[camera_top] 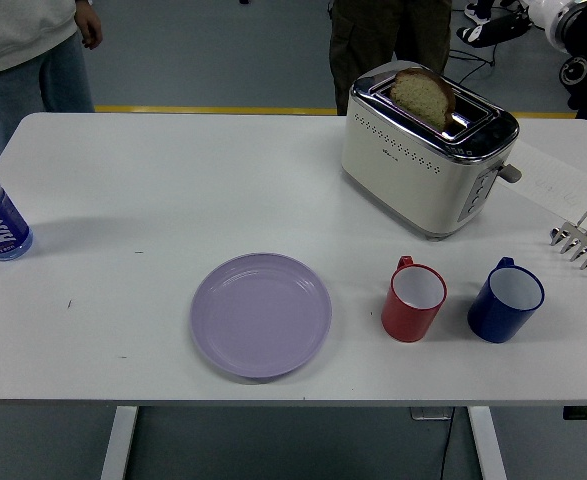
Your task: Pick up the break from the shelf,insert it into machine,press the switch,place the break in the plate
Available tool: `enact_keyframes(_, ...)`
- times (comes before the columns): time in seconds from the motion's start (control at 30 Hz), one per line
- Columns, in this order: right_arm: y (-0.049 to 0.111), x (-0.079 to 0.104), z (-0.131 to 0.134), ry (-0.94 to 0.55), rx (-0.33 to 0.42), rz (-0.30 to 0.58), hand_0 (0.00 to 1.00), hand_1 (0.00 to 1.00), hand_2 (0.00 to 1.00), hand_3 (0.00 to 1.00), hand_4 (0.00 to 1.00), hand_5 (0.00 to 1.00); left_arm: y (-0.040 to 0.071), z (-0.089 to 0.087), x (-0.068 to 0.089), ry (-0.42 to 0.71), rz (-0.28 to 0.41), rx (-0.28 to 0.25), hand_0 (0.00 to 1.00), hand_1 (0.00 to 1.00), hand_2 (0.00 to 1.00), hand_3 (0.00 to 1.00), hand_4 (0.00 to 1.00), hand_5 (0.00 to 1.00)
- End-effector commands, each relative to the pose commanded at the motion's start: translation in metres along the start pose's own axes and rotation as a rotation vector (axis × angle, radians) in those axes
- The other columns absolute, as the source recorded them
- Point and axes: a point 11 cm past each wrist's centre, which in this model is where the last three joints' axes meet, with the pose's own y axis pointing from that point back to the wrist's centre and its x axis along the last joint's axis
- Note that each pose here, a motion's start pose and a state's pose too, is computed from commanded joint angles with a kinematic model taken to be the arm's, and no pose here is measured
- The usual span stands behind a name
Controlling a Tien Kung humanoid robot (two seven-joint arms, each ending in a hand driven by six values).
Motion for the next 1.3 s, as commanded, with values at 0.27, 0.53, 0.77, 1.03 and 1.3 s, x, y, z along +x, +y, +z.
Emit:
enact_keyframes(0.27,0.027,0.013,0.033,-0.051,-0.002,0.064,0.245,0.170,0.429,0.866,0.649,0.544,-0.001,-0.003,0.000,0.002,-0.002,0.007,0.642,0.487,0.458,0.556,0.370,0.816)
enact_keyframes(0.53,0.057,0.003,0.063,-0.056,0.004,0.038,0.096,0.052,0.338,0.801,0.634,0.598,-0.001,-0.007,-0.001,-0.002,-0.004,0.015,0.642,0.487,0.458,0.556,0.372,0.820)
enact_keyframes(0.77,0.082,-0.011,0.088,-0.061,-0.008,0.000,0.056,0.012,0.308,0.782,0.632,0.612,-0.002,-0.010,-0.002,-0.002,-0.006,0.020,0.641,0.487,0.458,0.556,0.372,0.822)
enact_keyframes(1.03,0.104,-0.041,0.107,-0.055,-0.017,-0.091,0.017,0.002,0.272,0.742,0.628,0.636,-0.002,-0.012,-0.003,-0.007,-0.008,0.025,0.641,0.487,0.458,0.556,0.369,0.819)
enact_keyframes(1.3,0.112,-0.070,0.114,-0.051,-0.021,-0.175,0.008,0.002,0.265,0.745,0.619,0.649,-0.002,-0.014,-0.004,-0.009,-0.009,0.028,0.640,0.487,0.458,0.556,0.368,0.826)
